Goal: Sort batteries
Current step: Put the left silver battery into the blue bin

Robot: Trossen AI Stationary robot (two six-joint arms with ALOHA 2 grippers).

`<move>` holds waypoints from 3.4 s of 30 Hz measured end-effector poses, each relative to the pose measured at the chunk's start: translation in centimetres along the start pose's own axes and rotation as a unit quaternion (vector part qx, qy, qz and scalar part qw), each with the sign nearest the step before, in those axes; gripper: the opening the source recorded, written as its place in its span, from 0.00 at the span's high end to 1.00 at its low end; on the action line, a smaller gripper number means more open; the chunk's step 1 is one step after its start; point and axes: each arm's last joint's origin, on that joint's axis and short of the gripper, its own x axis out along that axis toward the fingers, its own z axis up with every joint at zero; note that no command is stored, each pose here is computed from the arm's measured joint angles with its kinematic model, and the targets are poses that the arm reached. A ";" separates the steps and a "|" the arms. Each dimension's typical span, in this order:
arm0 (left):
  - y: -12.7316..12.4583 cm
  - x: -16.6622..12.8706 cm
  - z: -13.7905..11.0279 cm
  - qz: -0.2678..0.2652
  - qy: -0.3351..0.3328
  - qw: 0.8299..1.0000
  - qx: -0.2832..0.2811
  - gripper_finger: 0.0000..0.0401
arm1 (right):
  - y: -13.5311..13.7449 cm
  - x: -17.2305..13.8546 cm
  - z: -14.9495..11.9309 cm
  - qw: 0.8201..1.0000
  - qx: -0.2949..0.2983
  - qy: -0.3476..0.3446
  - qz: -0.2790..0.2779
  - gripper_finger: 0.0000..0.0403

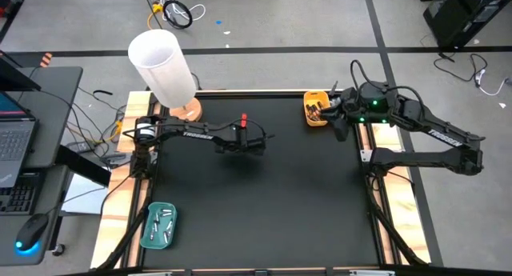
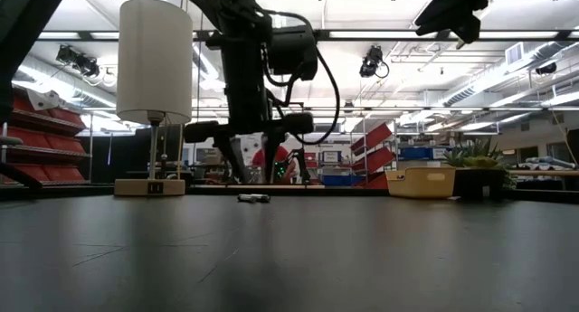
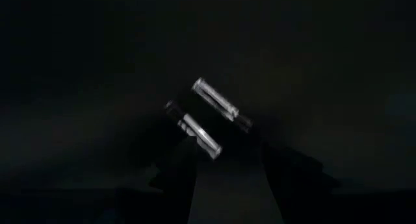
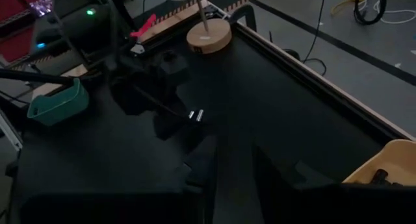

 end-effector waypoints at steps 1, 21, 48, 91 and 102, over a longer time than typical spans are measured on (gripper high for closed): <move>0.0 0.1 0.1 0.001 0.000 1.000 -0.003 0.53 | 0.0 0.0 0.0 1.000 0.000 0.001 0.000 0.79; 2.0 3.1 -1.1 0.048 0.018 0.999 0.006 0.53 | 0.3 -0.1 -0.1 1.000 0.008 0.001 0.004 0.79; 3.9 -5.0 -1.4 0.035 0.055 0.980 0.188 0.93 | 0.2 0.0 -0.1 1.000 -0.010 -0.001 -0.005 0.79; 20.3 -15.6 -23.3 0.041 0.340 0.935 0.094 0.88 | 0.2 4.0 1.1 0.999 -0.045 0.007 0.002 0.79; 21.6 -11.6 -23.7 0.041 0.331 0.939 0.082 0.88 | 0.3 4.0 1.0 1.000 -0.018 0.012 0.017 0.79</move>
